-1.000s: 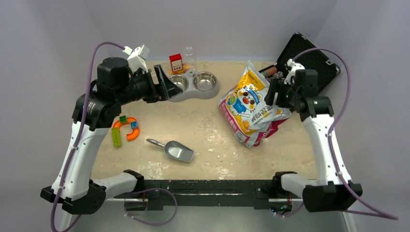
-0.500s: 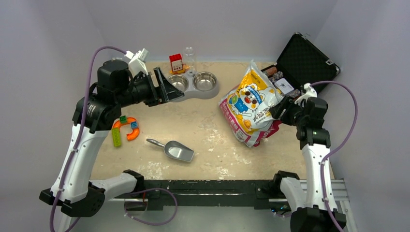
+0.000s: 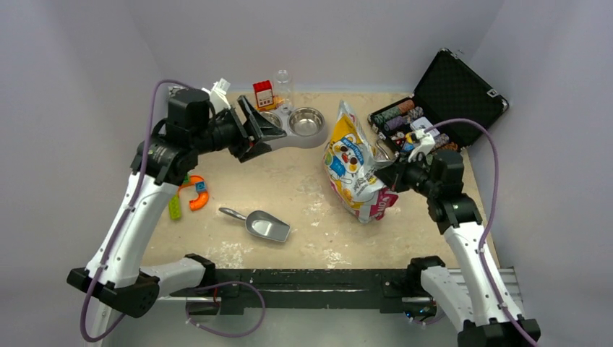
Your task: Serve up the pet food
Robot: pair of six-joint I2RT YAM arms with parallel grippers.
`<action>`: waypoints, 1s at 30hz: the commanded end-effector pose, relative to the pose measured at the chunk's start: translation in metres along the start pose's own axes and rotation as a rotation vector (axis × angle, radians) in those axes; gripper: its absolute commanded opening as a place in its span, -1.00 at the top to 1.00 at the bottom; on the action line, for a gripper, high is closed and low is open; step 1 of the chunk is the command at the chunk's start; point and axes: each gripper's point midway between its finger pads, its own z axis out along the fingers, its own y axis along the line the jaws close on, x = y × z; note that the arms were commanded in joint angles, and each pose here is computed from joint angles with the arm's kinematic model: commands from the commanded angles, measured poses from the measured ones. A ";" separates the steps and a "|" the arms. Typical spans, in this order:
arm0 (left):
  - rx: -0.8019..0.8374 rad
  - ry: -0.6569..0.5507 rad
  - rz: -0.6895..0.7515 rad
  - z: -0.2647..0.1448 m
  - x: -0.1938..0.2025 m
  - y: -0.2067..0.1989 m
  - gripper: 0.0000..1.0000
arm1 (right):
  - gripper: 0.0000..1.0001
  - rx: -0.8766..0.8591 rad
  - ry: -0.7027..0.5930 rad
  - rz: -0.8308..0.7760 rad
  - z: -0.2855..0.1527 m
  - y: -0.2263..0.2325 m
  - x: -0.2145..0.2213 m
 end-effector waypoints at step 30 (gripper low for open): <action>0.025 0.120 -0.624 0.155 0.054 0.047 0.66 | -0.28 -0.231 0.435 -0.146 -0.029 0.101 0.104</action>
